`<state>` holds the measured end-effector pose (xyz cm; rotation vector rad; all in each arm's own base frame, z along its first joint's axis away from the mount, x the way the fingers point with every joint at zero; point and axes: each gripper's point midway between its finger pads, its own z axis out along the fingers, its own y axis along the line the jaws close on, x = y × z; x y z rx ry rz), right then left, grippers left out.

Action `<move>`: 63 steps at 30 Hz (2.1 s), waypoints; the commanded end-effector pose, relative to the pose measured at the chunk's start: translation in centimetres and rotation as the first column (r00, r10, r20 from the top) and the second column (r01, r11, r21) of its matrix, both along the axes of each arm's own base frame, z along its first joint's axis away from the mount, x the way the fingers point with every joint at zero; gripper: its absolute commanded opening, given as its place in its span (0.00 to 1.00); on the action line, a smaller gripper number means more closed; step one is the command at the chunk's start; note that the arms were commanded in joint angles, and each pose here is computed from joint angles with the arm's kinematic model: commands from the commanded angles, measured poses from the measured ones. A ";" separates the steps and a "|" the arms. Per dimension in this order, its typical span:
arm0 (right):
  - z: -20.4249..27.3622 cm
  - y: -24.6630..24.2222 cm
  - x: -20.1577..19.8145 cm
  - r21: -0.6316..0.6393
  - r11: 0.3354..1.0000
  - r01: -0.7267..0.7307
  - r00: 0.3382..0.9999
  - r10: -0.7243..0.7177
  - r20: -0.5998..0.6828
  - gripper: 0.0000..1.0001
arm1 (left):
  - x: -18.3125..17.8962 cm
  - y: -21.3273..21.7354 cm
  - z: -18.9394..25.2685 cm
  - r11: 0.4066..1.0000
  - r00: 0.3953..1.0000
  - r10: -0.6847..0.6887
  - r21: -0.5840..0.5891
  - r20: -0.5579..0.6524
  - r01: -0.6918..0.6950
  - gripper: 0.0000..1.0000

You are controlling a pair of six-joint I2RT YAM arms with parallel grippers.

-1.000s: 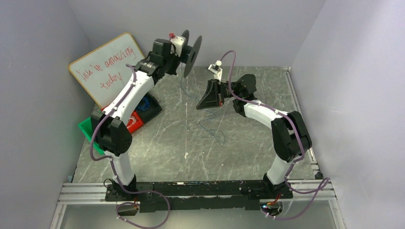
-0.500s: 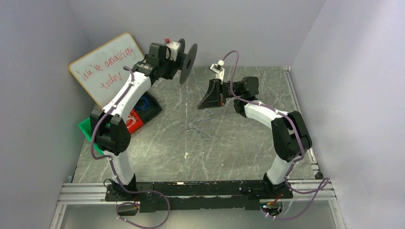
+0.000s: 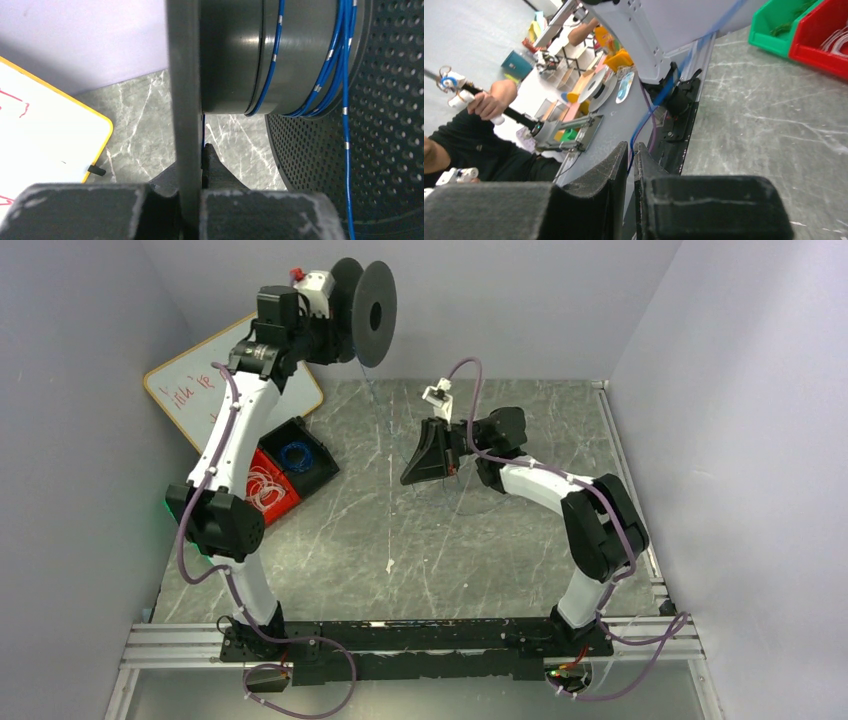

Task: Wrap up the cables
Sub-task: Wrap the cable around the cable reel.

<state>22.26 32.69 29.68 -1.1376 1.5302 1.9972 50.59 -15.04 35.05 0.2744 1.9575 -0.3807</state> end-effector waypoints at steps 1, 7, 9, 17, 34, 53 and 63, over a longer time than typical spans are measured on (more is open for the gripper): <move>-1.4 0.5 -1.2 -0.020 0.997 -0.078 0.996 0.079 0.048 0.13 | 0.3 1.8 8.4 0.989 0.983 0.036 -0.149 0.177 -0.009 0.02; -3.0 0.9 -0.3 -0.041 0.996 -0.075 0.997 0.075 0.009 0.12 | -0.4 2.9 11.9 0.975 0.974 0.054 -0.224 0.222 -0.003 0.02; -3.7 1.0 0.2 -0.051 0.997 -0.066 0.998 0.065 -0.010 0.12 | -0.9 3.0 12.3 0.966 0.975 0.052 -0.259 0.214 0.005 0.02; -6.8 0.9 3.3 -0.096 0.995 0.006 0.997 -0.014 -0.078 0.05 | -2.9 1.8 13.7 0.927 0.981 -0.026 -0.362 0.191 0.095 0.02; -10.4 -11.9 19.5 -0.260 0.763 0.592 0.761 -0.635 -0.131 0.00 | -10.0 -8.0 6.3 0.862 0.914 -0.405 -0.321 0.029 0.392 0.02; -6.7 -15.8 21.6 -0.247 0.693 0.678 0.709 -0.705 -0.031 0.00 | -14.3 -10.0 -7.8 0.895 0.899 -0.395 0.139 -0.187 0.423 0.02; 0.4 -15.4 18.4 -0.128 0.743 0.657 0.753 -0.655 0.062 0.00 | -10.9 -7.6 -11.5 0.916 0.967 -0.195 0.322 -0.163 0.239 0.02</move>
